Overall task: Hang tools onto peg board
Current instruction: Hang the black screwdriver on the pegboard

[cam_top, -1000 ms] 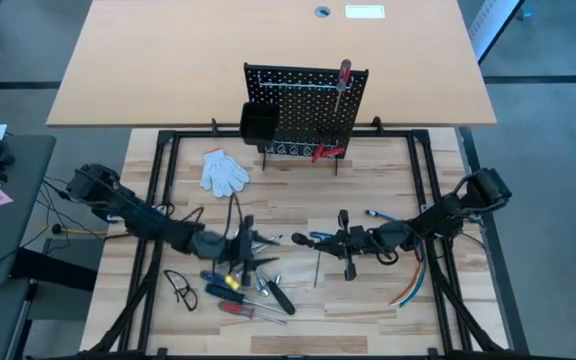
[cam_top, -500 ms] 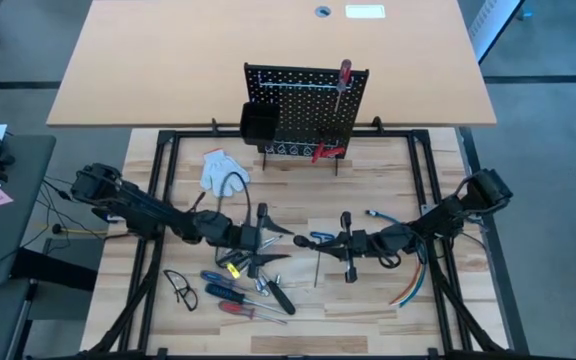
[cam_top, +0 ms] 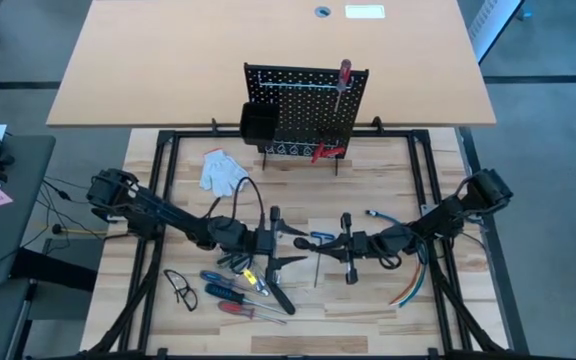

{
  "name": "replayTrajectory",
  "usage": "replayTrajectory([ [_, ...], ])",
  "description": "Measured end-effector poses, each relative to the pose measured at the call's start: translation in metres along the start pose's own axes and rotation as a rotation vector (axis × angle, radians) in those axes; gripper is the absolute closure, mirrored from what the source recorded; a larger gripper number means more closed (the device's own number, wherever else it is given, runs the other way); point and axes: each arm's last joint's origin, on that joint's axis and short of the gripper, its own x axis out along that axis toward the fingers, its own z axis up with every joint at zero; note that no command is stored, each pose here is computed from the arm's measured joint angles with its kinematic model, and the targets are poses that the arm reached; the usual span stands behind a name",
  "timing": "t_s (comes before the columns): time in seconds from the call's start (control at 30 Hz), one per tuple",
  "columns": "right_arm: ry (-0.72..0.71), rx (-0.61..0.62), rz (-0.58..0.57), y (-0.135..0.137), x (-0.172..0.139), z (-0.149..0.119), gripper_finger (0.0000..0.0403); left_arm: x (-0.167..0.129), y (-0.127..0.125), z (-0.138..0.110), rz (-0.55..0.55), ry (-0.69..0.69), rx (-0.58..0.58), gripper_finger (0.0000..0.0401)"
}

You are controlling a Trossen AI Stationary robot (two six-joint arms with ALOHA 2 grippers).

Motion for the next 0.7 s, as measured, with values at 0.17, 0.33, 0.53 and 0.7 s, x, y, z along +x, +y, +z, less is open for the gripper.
replayTrajectory([
  [0.17,0.005,-0.002,0.0,0.0,0.0,0.0,0.039,0.003,0.0,0.002,-0.002,0.009,-0.014,0.0203],
  [0.33,0.008,-0.006,0.005,0.0,0.0,-0.001,0.039,0.004,-0.001,0.001,-0.011,0.035,0.006,0.0293],
  [0.53,0.037,-0.096,-0.022,0.003,-0.003,0.001,0.0354,0.005,-0.006,0.0,0.008,0.082,0.022,0.0294],
  [0.7,0.209,-0.072,-0.085,-0.004,-0.008,-0.003,0.029,0.019,-0.007,0.011,0.013,0.199,0.069,0.0294],
])
